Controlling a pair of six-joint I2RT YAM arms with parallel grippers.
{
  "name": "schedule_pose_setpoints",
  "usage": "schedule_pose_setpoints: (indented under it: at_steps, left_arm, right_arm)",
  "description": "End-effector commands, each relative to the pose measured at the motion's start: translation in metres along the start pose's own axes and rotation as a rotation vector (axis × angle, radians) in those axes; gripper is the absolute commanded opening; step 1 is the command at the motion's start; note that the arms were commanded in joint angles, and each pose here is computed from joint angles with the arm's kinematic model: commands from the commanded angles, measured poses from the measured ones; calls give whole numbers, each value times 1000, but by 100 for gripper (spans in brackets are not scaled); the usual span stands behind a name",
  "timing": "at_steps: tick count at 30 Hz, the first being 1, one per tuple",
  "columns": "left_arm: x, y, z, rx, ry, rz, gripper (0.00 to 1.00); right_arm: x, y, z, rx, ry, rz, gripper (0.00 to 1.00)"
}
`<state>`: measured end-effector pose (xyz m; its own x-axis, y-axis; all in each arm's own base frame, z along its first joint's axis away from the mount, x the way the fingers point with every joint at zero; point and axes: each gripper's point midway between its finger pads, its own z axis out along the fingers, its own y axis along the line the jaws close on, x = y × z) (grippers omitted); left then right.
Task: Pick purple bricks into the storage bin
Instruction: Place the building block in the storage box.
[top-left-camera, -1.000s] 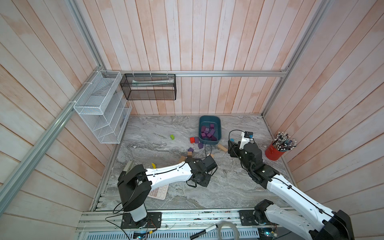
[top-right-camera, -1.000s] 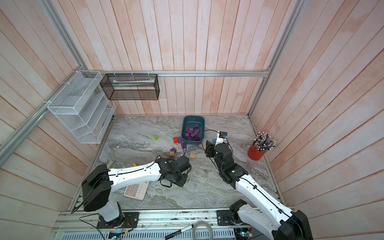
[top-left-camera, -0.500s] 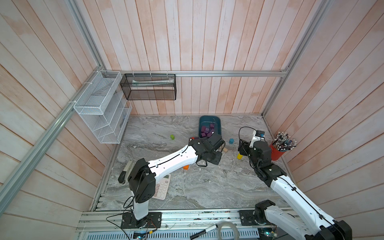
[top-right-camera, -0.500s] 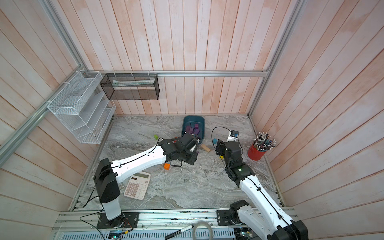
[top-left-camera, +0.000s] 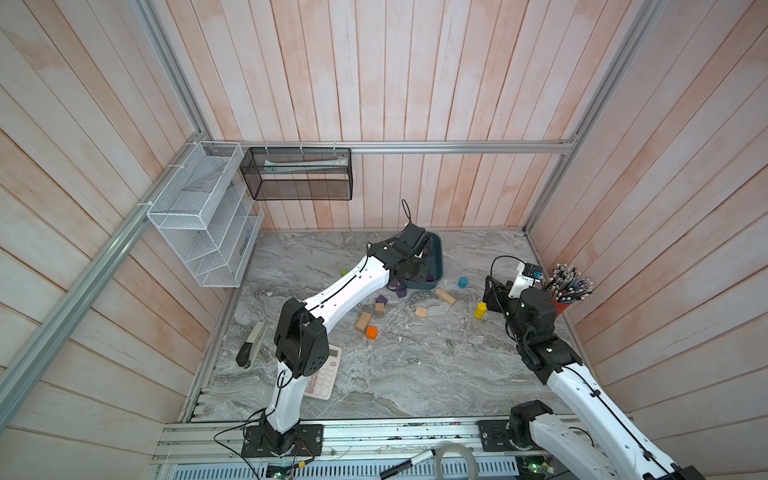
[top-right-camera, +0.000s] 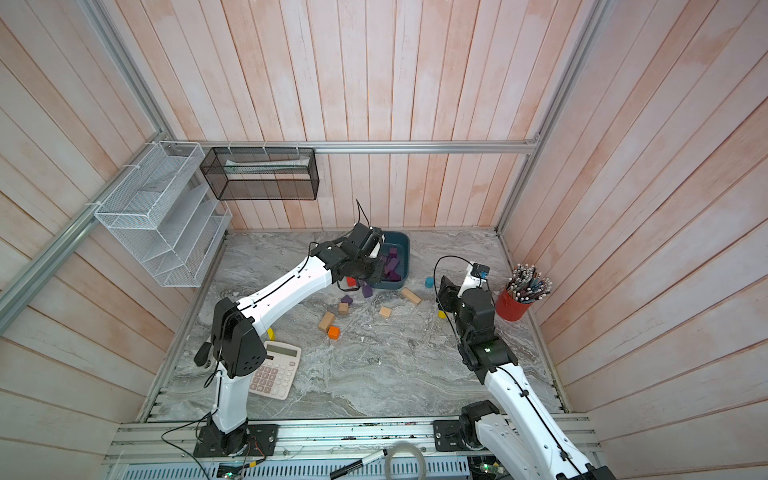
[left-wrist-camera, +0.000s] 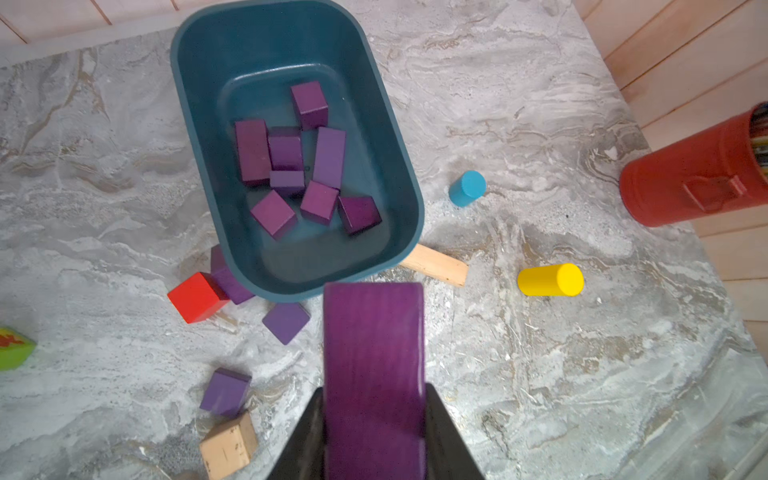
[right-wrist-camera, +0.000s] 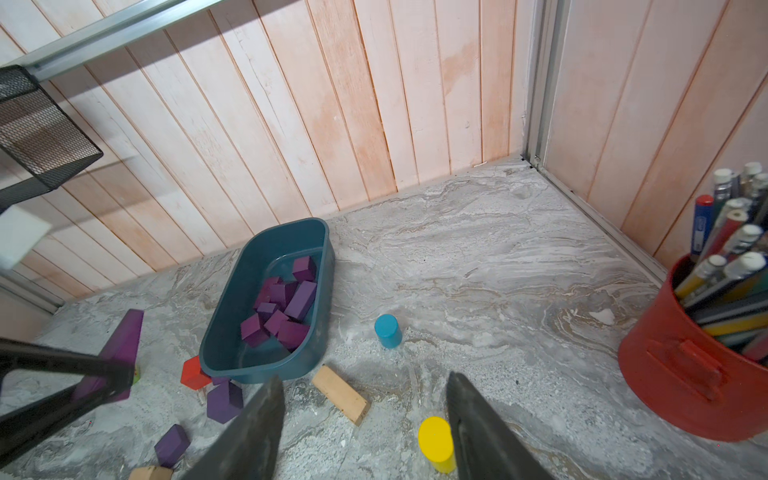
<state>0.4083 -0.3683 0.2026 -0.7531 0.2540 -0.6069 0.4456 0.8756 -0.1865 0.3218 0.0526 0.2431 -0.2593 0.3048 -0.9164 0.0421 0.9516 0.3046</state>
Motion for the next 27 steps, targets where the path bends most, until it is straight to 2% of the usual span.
schedule_pose_setpoints:
  at_steps: [1, 7, 15, 27]
  left_arm:
    - [-18, 10, 4, -15, -32, 21, 29]
    - [-42, 27, 20, -17, -90, 13, 29]
    - [-63, 43, 59, 17, -145, 13, 29]
    - [-69, 70, 103, 0, -191, 2, 29]
  right_arm:
    - [2, 3, 1, -29, -6, -13, 64]
    - [11, 2, 0, -37, 4, -9, 64]
    - [15, 4, -2, -49, 9, -21, 64]
    - [19, 6, 0, -53, 9, -30, 64]
